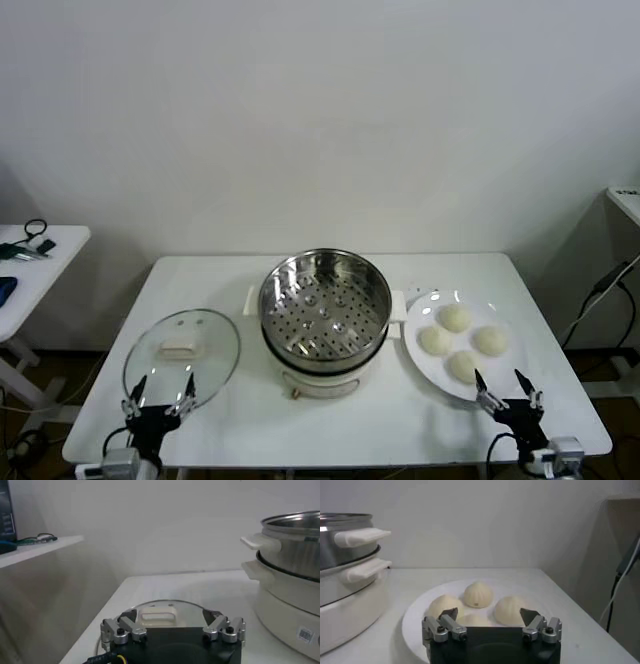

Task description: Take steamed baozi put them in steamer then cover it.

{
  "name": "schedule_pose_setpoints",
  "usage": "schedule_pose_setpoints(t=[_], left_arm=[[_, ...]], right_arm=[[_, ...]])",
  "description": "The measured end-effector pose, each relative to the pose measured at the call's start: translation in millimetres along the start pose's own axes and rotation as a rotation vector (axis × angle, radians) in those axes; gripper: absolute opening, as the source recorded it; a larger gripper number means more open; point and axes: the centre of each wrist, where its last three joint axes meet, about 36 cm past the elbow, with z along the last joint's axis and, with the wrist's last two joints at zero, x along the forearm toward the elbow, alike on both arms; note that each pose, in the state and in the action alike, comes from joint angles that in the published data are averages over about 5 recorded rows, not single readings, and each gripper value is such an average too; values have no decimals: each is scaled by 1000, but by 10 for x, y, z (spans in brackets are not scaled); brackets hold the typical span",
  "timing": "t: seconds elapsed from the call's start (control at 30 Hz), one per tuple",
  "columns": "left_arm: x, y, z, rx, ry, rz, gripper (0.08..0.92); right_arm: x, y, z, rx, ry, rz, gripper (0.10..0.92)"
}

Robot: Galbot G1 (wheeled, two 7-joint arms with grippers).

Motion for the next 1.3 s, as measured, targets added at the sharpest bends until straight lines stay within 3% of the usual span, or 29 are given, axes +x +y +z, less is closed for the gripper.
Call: schedule_pose_setpoints(t=[0.27, 0.57, 0.9, 1.1, 1.3], left_arm=[[-23, -12, -17, 7, -14, 12, 823], [-19, 15, -35, 20, -29, 16, 823], [3, 25, -32, 29, -38, 21, 823], [-4, 8, -69, 37, -51, 23, 823], [-13, -2, -78, 44, -55, 22, 823]], right_arm=[[-690, -289, -734, 223, -5, -139, 823], [-1508, -626, -1843, 757, 40, -499, 823], [-2192, -921, -2593, 1163, 301, -878, 823], [-2485, -964, -2816, 1240, 476, -971, 823], [-2763, -884, -2867, 1279, 587, -997, 823]])
